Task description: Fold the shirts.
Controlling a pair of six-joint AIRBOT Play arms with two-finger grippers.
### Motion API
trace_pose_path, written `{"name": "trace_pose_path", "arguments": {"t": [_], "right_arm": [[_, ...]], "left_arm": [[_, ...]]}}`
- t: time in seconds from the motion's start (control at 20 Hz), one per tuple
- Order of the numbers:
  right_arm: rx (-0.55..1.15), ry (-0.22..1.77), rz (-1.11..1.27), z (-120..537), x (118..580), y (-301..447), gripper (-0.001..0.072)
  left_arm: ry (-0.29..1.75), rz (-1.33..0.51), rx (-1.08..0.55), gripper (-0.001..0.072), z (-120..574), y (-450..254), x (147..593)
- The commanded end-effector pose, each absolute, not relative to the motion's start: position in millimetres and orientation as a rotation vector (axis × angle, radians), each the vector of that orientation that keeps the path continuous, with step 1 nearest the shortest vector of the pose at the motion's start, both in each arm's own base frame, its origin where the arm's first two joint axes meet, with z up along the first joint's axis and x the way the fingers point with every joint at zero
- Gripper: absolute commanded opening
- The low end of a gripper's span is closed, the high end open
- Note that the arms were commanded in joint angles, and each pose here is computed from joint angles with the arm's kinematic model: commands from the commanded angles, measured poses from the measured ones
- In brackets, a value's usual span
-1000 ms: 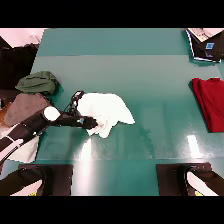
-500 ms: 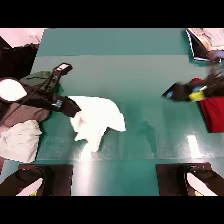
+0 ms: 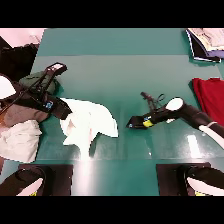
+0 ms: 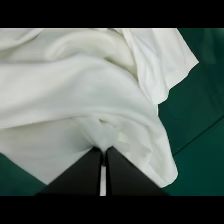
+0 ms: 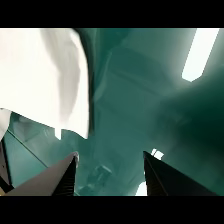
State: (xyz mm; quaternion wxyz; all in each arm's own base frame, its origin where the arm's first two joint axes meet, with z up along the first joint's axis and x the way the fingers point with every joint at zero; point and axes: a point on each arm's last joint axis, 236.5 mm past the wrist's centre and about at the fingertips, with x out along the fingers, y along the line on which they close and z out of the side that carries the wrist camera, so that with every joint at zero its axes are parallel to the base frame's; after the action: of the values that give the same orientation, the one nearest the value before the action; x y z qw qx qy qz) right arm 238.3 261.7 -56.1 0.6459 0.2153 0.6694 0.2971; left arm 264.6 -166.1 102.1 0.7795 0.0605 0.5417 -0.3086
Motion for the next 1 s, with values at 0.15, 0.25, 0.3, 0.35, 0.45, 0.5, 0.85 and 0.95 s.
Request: {"name": "trace_pose_path", "arguments": {"t": [0.15, 0.25, 0.3, 0.35, 0.45, 0.5, 0.85, 0.95], "right_arm": [[0.44, 1.5, 0.718, -81, 236, 322, 0.0446], [0.426, 1.498, 0.726, -84, 236, 332, 0.0445], [0.421, 1.506, 0.728, -86, 234, 337, 0.0445], [0.411, 1.515, 0.735, -88, 231, 341, 0.0445], [0.392, 1.526, 0.751, -92, 227, 349, 0.0428], [0.383, 1.525, 0.76, -93, 225, 353, 0.0411], [0.287, 1.255, 0.729, -23, 283, 304, 0.0012], [0.291, 1.177, 0.631, 17, 305, 245, 0.0012]], "left_arm": [[1.193, -0.665, 0.135, 0.0026, 101, -164, 260], [1.193, -0.663, 0.133, 0.0027, 101, -164, 260], [1.193, -0.663, 0.133, 0.0027, 101, -164, 260], [1.193, -0.663, 0.133, 0.0027, 101, -164, 260], [1.194, -0.663, 0.132, 0.0027, 101, -164, 260], [1.196, -0.659, 0.127, 0.0027, 101, -164, 260], [1.115, -0.567, 0.198, 0.0026, 125, -144, 282], [1.015, -0.503, 0.254, 0.0026, 163, -130, 298]]}}
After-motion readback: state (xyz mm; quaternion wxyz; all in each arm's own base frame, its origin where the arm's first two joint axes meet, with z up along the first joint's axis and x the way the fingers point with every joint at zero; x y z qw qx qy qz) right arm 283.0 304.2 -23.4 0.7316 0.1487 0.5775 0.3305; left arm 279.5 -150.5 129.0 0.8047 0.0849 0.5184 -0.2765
